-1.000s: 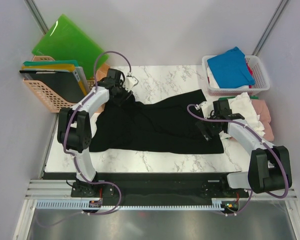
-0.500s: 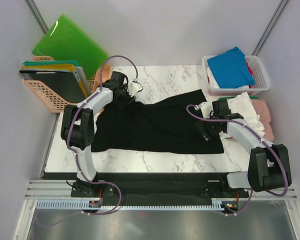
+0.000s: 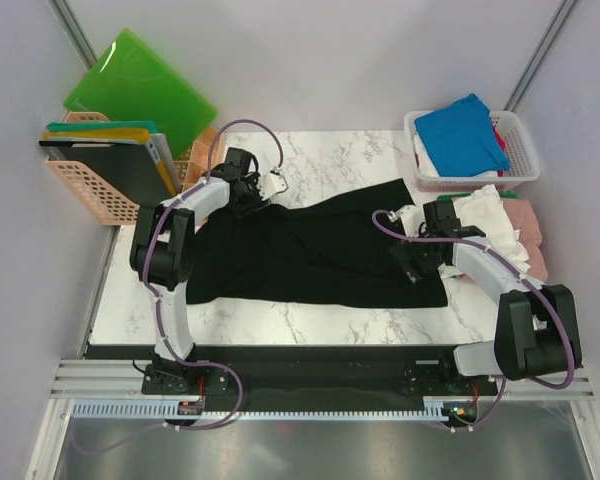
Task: Fold and stack the t-shirts
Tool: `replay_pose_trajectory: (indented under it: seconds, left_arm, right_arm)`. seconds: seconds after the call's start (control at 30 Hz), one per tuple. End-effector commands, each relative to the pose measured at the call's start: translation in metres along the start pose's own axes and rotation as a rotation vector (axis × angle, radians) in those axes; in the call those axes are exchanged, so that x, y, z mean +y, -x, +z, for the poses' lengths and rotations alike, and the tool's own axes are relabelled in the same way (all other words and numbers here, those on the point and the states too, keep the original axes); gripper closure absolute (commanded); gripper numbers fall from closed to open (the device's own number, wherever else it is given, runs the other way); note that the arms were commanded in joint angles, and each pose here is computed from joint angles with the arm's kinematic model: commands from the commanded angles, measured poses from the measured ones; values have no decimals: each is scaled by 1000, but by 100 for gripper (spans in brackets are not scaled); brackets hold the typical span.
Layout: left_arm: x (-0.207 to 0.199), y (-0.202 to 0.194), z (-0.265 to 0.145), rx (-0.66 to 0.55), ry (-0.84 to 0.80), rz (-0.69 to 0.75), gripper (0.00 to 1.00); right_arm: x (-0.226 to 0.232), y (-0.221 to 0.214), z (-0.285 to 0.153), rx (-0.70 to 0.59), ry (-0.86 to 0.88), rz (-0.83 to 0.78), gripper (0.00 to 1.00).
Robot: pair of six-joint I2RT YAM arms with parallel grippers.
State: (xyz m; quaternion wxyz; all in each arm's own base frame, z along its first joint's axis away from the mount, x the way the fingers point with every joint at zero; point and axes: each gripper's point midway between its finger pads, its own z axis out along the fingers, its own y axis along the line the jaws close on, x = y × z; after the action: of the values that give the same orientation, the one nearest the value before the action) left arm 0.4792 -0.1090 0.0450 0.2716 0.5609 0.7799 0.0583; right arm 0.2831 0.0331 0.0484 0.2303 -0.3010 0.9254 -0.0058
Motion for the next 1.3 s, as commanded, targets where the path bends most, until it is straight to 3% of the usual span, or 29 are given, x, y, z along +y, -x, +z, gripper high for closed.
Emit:
replay_pose_trajectory:
  seconds: [0.0,0.1,0.17,0.2,0.23,0.33,0.63,1.07,1.2,1.27]
  left_arm:
    - [17,9,4,-27,34,74,45]
    - [20,9,5,-26,44,72,46]
    - [25,10,5,-23,69,69,54]
    - [29,8,4,-13,87,68,61]
    - [34,11,3,-20,112,67,74]
    - [43,13,-3,-22,154,68,96]
    - [70,16,-15,2,265,93,98]
    - [146,45,-7,22,491,43,98]
    - [159,45,-1,45,535,33,46]
    - [159,45,0,35,543,35,40]
  right_arm:
    - [-4,5,-1,-6,-18,4,2]
    - [-4,6,0,-4,-15,3,2]
    - [-3,5,2,1,-11,2,2]
    - [-2,4,2,4,-10,2,2]
    - [-3,4,2,4,-10,2,2]
    - [-1,4,3,14,-5,-3,2]
    - [4,5,6,19,7,-19,2]
    - [6,1,9,45,14,-23,2]
    - [8,1,9,46,25,-23,2]
    - [9,1,8,44,31,-23,2]
